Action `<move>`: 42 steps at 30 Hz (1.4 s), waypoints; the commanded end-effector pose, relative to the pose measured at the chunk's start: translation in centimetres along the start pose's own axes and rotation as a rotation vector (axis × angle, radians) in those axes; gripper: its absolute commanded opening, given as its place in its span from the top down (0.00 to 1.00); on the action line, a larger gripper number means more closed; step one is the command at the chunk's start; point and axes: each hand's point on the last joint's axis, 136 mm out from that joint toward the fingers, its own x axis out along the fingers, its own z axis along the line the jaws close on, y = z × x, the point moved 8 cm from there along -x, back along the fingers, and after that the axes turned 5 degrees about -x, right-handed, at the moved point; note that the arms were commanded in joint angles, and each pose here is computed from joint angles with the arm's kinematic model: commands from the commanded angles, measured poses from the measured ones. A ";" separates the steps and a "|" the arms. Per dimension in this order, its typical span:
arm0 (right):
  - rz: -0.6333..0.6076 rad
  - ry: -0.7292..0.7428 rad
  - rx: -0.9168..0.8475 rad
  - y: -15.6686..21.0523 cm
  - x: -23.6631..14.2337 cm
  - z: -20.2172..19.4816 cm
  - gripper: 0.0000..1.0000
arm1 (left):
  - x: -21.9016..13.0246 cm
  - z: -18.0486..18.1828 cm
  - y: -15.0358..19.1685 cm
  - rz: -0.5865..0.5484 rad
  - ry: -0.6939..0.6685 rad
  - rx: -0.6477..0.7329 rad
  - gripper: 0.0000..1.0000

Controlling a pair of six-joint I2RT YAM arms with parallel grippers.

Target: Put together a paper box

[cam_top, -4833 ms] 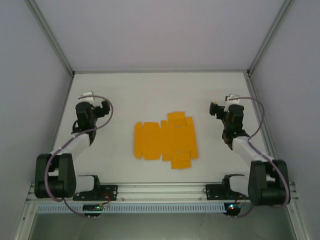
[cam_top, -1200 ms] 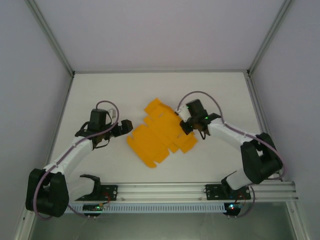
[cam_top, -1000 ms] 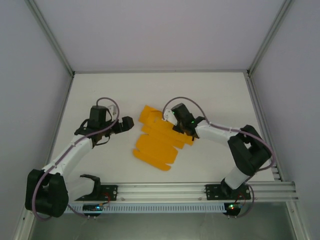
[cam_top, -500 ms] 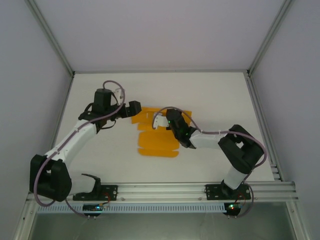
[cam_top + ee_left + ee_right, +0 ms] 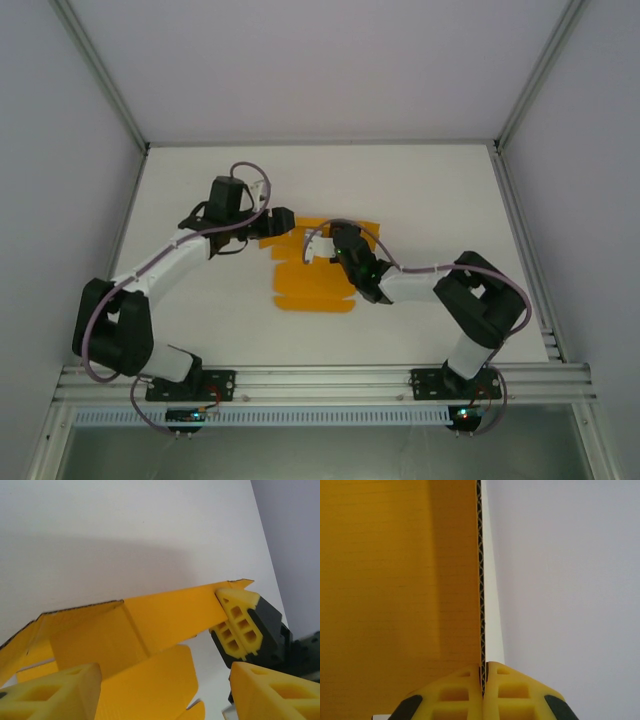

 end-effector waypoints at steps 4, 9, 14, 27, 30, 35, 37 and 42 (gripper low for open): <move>-0.033 0.043 0.070 -0.5 -0.8 -1.4 1.00 | 0.4 -1.0 -0.9 -0.005 0.028 0.026 0.34; -0.050 0.044 0.089 -0.9 -0.9 -1.3 1.00 | 1.0 -1.0 -0.5 0.009 0.061 0.008 0.38; -0.083 0.056 0.110 -1.8 -1.0 -1.1 1.00 | 1.8 -1.2 -0.5 -0.003 0.104 0.005 0.48; -0.103 0.071 0.162 -2.9 -1.3 0.1 1.00 | 2.2 -0.7 0.0 -0.048 0.152 -0.119 0.96; -0.100 0.067 0.163 -2.8 -1.4 0.4 1.00 | 1.9 -0.8 0.1 -0.056 0.163 -0.140 1.00; -0.086 0.068 0.156 -2.5 -1.6 0.4 1.00 | 1.0 -0.9 0.0 -0.078 0.107 -0.111 0.80; -0.082 0.066 0.166 -2.4 -1.7 0.1 1.00 | 0.4 -0.7 0.0 -0.096 0.058 -0.087 0.63; -0.032 0.053 0.205 -1.2 -1.9 -0.9 1.00 | -2.1 0.1 0.7 -0.154 -0.104 0.003 0.26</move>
